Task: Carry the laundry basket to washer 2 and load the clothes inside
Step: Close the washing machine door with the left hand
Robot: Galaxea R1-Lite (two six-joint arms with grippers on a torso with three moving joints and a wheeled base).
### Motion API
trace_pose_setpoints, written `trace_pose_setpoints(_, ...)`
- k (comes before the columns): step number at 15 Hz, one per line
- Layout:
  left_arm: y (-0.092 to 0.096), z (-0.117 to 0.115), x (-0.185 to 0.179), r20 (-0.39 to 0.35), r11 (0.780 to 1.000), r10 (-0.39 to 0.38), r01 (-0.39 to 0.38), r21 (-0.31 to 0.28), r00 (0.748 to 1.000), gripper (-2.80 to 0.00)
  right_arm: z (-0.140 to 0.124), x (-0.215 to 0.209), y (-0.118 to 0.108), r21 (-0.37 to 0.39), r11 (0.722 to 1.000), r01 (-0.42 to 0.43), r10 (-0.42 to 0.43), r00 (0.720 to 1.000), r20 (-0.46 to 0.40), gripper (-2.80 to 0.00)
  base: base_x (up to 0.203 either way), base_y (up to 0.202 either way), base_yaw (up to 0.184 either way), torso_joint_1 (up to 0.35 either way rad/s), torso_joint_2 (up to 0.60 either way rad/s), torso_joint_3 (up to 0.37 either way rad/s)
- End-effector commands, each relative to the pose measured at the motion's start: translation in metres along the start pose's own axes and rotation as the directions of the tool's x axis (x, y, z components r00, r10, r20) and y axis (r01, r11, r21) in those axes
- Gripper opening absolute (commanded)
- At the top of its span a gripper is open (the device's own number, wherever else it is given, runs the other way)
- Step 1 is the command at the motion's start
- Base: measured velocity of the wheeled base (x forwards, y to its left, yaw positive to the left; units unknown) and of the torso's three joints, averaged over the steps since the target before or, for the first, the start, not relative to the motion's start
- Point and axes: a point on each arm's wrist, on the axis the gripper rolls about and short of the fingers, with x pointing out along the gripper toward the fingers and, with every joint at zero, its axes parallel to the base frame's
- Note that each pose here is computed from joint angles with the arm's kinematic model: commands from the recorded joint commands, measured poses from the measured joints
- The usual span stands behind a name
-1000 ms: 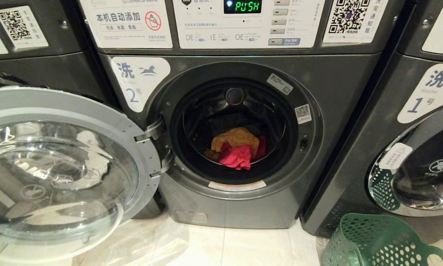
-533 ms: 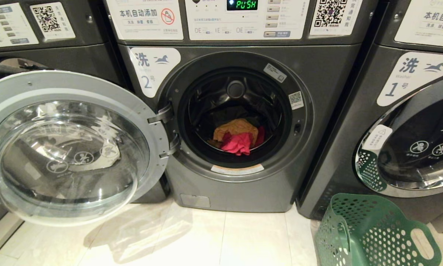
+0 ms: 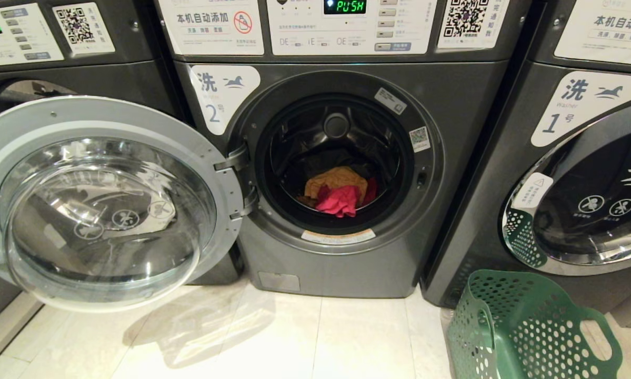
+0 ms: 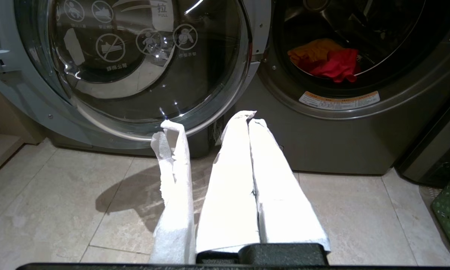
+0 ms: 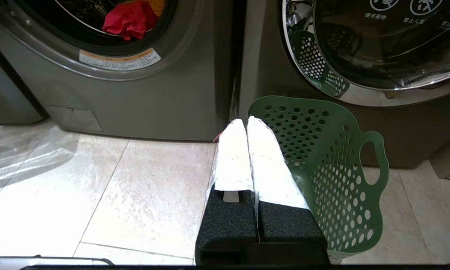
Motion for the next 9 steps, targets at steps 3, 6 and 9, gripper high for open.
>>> trace_pose_setpoints(3, 0.0, -0.007, 0.002, -0.023, 0.999, -0.002, 0.003, 0.034, 1.0, -2.8, 0.0, 0.0, 0.0, -0.006, 1.0, -0.002, 0.002, 1.0, -0.001, -2.8, 0.0, 0.0, 0.0, 0.0, 0.0, 0.0)
trace_pose_setpoints(6, 0.0, 0.043, -0.007, 0.104, 0.999, 0.001, -0.004, 0.032, 0.995, -2.8, 0.0, 0.0, 0.0, 0.001, 1.0, 0.0, 0.0, 1.0, -0.001, -2.8, 0.0, 0.0, 0.0, 0.0, 0.0, 0.0)
trace_pose_setpoints(9, -0.001, 0.115, 0.011, 0.085, 0.999, 0.014, -0.017, 0.028, 0.996, -2.8, 0.0, 0.0, 0.0, 0.0, 1.0, 0.0, 0.0, 1.0, -0.001, -2.8, 0.0, 0.0, 0.0, 0.0, 0.0, 0.0)
